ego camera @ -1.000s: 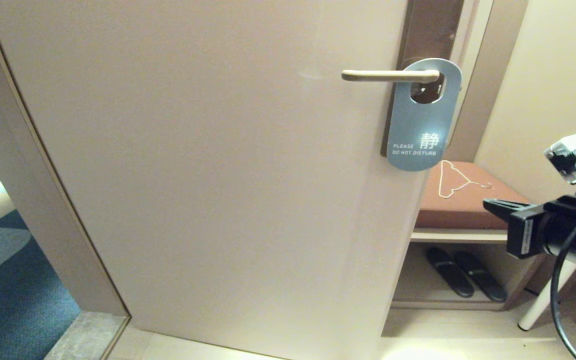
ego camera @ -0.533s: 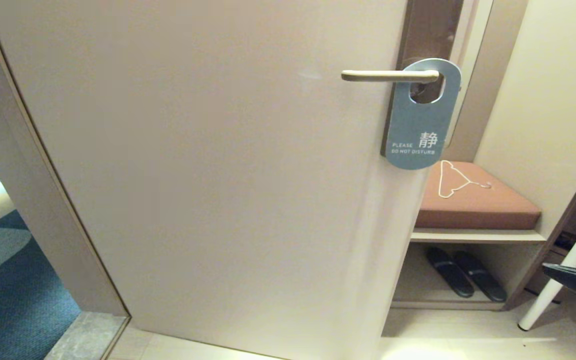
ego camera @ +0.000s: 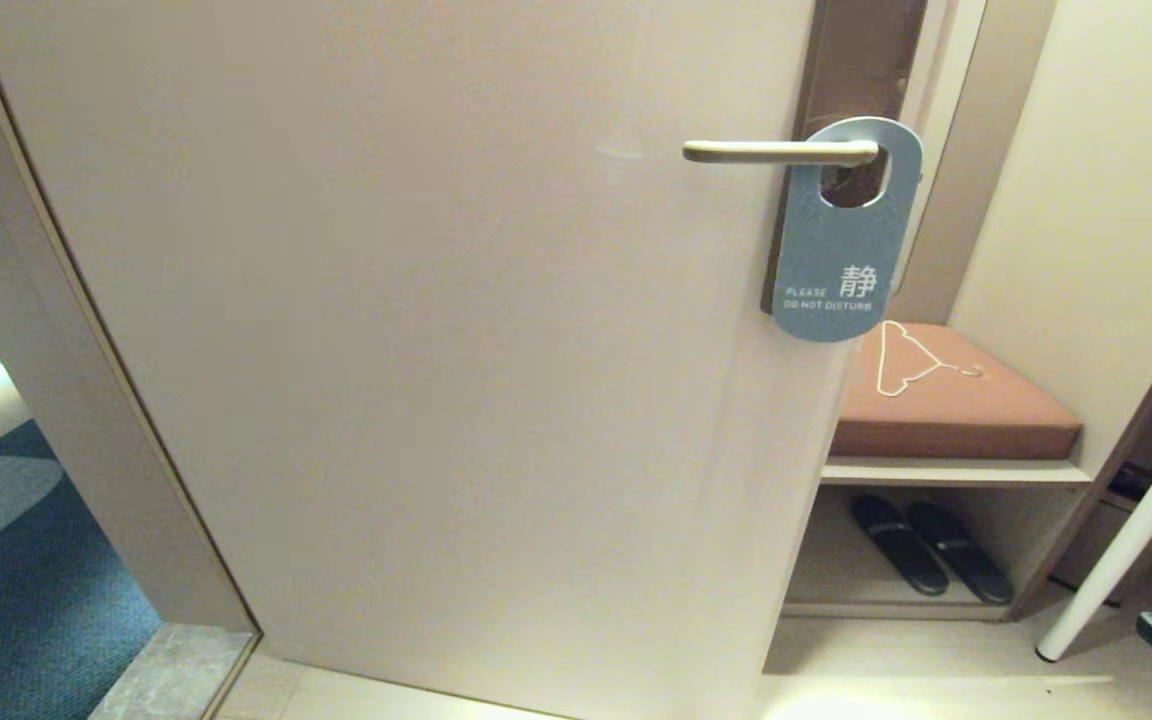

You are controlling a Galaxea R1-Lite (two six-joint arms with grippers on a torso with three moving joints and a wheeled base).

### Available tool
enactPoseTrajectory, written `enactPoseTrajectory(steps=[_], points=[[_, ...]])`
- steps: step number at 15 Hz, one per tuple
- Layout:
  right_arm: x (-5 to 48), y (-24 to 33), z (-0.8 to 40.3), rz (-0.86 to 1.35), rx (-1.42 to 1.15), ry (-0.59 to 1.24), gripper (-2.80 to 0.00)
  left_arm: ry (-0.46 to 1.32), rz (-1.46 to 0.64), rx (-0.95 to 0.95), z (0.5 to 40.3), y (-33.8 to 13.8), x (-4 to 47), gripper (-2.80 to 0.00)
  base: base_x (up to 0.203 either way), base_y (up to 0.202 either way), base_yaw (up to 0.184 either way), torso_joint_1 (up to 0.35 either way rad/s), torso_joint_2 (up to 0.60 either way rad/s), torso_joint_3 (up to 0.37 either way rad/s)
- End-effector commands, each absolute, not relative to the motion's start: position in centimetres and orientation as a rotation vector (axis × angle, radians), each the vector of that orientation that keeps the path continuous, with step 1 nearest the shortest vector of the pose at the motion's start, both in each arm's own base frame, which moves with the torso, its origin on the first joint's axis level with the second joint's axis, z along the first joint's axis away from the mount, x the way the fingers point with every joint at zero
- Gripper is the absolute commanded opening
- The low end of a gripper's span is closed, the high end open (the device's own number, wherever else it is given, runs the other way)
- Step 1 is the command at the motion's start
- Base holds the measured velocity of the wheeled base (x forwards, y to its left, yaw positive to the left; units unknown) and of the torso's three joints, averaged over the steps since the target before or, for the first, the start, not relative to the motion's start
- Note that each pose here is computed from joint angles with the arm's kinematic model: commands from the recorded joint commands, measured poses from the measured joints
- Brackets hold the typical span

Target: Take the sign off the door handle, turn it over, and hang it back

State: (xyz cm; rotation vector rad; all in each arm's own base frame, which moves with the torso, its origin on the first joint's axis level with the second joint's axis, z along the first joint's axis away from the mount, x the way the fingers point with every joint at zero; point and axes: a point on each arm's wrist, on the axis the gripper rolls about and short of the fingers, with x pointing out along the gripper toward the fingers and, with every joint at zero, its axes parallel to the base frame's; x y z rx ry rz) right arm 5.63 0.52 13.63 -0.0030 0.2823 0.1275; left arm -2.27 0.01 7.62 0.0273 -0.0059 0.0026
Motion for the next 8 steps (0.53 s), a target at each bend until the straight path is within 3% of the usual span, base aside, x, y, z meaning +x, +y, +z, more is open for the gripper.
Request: enactPoseTrajectory(steps=[1,8], points=[[3.3,0.4,11.8,0.128,-0.005,0.161,-2.8,-0.003,0.005,0.028,7.6,0.0,-2.3,-2.8,0.0,0.0,0.0,0.0,0.0,0.0],[0.0,0.1,8.8,0.095,-0.052,0.174,-2.8,-0.006,0.003,0.028,7.6,0.0,-2.3,-2.8,0.0,0.0,0.0,0.0,0.0,0.0]])
